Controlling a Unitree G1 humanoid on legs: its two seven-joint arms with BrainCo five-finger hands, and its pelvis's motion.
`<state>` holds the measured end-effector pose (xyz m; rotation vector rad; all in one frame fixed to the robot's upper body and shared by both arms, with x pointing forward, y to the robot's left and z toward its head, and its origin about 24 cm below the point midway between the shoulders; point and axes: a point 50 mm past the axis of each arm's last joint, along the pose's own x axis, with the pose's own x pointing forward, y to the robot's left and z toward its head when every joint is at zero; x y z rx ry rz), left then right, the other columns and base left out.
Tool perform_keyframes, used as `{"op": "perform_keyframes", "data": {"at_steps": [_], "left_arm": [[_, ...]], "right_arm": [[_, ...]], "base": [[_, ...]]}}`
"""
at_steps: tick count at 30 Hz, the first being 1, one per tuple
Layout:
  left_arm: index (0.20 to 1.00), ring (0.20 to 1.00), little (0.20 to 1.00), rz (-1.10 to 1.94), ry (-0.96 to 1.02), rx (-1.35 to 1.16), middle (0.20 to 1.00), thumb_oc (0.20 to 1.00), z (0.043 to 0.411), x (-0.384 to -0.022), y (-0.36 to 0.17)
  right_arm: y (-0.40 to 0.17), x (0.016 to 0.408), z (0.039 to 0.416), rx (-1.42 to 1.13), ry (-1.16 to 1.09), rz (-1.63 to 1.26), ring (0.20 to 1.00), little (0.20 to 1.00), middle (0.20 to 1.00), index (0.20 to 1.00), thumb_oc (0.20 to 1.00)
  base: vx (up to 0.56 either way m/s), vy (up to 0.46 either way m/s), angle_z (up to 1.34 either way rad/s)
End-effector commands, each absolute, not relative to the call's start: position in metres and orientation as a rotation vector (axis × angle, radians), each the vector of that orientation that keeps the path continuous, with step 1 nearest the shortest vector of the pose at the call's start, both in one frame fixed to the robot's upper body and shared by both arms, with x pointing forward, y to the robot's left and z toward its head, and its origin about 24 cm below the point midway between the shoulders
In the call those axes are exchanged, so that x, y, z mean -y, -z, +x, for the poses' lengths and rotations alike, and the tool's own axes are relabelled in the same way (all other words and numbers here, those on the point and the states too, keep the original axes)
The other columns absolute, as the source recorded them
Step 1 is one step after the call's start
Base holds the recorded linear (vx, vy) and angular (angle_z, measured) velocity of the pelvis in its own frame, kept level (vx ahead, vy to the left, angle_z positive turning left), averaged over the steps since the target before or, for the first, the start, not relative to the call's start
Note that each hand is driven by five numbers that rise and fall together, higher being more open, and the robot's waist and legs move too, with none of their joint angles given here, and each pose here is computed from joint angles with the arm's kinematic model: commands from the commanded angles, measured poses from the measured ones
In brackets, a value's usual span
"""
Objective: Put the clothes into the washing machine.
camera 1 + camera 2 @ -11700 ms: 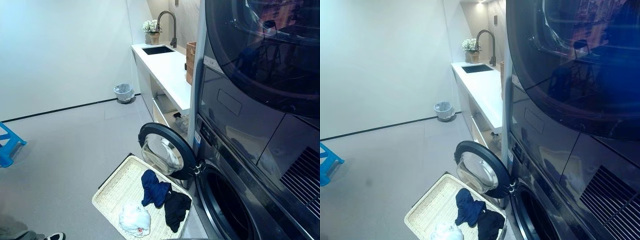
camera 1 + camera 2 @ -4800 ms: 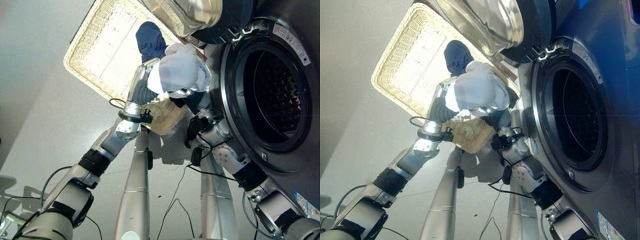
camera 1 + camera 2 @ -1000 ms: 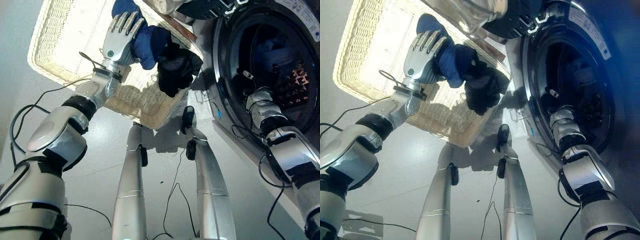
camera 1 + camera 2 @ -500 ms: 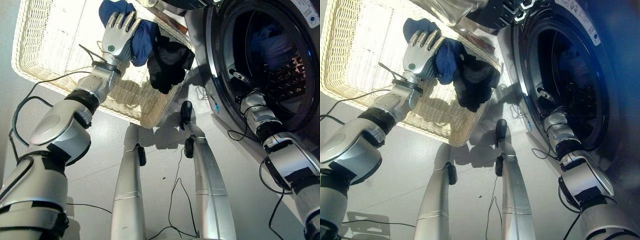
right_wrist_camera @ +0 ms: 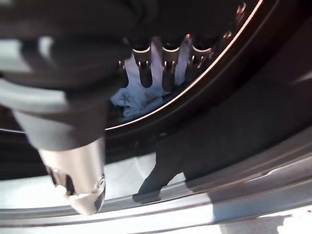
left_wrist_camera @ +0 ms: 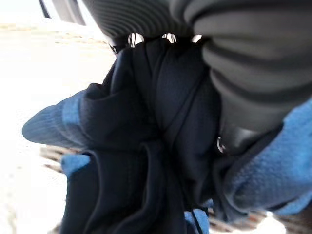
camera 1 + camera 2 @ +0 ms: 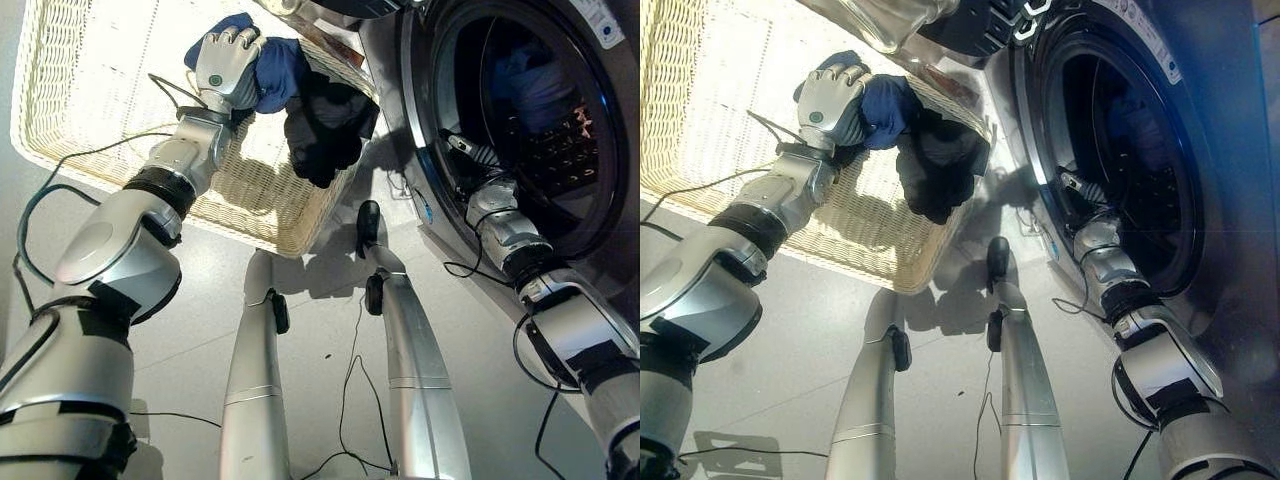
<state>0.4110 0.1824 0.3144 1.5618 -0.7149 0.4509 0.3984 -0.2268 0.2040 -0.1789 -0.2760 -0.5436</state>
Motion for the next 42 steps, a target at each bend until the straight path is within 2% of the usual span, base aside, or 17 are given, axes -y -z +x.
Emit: {"op": "perform_keyframes", "data": {"at_steps": [1, 7, 16, 29, 42], "left_arm": [[0.2, 0.2, 0.2, 1.224, -0.52, 0.675, 0.2, 0.2, 0.407, -0.21, -0.296], [0.2, 0.2, 0.2, 0.763, -0.479, 0.891, 0.2, 0.2, 0.386, -0.201, -0.28], [0.2, 0.2, 0.2, 0.404, -0.267, 1.182, 0.2, 0.2, 0.338, -0.15, -0.242], [0.2, 0.2, 0.2, 0.449, 0.072, 1.434, 0.2, 0.2, 0.29, -0.097, -0.251], [0.2, 0.2, 0.2, 0.6, 0.283, 1.477, 0.2, 0.2, 0.278, -0.068, -0.254]], "right_arm": [[-0.201, 0.214, 0.389, 0.364, 0.407, -0.093, 1.0, 1.0, 1.0, 1.0, 1.0], [-0.182, 0.202, 0.368, 0.423, 0.267, 0.101, 1.0, 1.0, 1.0, 1.0, 1.0], [-0.176, 0.171, 0.335, 0.502, -0.031, 0.34, 1.0, 1.0, 1.0, 1.0, 1.0], [-0.198, 0.127, 0.305, 0.554, -0.522, 0.478, 1.0, 1.0, 1.0, 1.0, 1.0], [-0.217, 0.093, 0.289, 0.515, -0.872, 0.529, 1.0, 1.0, 1.0, 1.0, 1.0]], "base": [[-0.01, -0.045, -0.01], [0.0, -0.05, -0.01], [0.0, -0.054, 0.02], [0.0, -0.036, 0.05], [0.0, -0.01, 0.02]]}}
